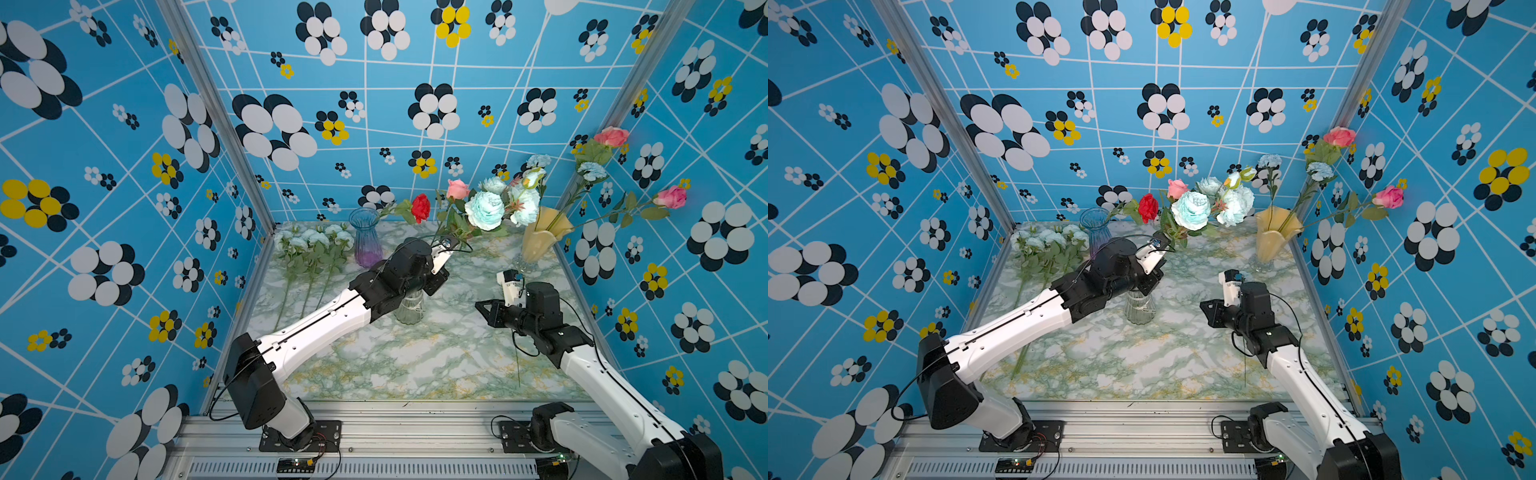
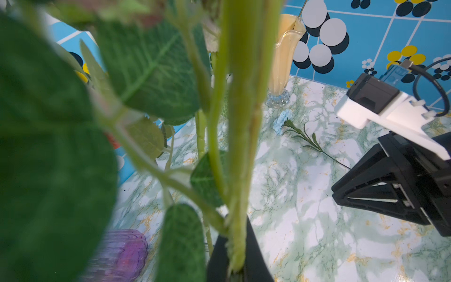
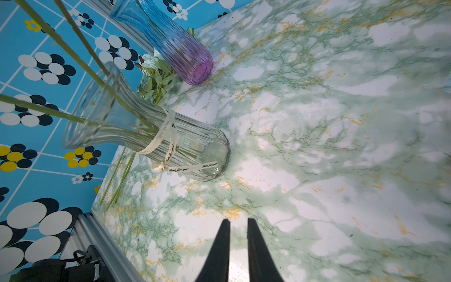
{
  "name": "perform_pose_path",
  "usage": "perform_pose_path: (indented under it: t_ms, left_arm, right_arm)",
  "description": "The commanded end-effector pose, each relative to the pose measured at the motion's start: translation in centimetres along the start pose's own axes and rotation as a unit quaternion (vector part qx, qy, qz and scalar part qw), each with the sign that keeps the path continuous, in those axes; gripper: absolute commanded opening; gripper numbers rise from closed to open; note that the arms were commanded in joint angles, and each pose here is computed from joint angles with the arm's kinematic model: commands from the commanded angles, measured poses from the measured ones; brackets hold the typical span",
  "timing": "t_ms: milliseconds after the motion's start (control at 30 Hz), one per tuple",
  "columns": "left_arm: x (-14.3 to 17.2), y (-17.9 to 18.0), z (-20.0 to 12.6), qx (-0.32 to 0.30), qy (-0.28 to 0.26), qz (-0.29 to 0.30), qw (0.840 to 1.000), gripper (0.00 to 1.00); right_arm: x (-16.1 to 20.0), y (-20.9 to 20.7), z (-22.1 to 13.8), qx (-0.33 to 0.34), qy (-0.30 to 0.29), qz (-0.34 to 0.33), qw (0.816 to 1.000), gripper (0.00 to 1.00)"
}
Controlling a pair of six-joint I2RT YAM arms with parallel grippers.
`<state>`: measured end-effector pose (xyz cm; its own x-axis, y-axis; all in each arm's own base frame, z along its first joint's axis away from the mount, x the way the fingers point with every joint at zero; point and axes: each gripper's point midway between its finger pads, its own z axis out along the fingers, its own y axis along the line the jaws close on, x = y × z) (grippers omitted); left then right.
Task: Pick out blue flowers from the vase
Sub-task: Pick up the flower from the vase.
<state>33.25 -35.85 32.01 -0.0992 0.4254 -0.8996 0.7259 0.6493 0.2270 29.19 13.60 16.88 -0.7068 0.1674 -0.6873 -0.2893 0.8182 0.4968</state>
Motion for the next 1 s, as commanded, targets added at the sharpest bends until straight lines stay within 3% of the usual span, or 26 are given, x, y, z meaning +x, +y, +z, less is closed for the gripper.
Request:
perform_pose_path:
  t_ms: [0, 333, 967]
  left_arm:
    - [-2.0, 1.6, -1.6, -0.026, -0.035, 0.008, 0.999, 0.00]
    - [-6.6, 4.1, -4.8, -0.053, -0.083, 0.012, 0.995, 0.00]
    - [-14.5, 5.2, -12.0, -0.022, -0.153, -0.008, 0.988, 0.00]
  right_arm:
    - [-0.3, 0.6, 0.1, -0.013, -0.005, -0.002, 1.000, 0.16]
    - [-0.2, 0.9, 0.2, -0.018, -0.001, 0.000, 1.000, 0.16]
    - [-0.3, 1.0, -0.1, -0.017, 0.000, 0.004, 1.000, 0.16]
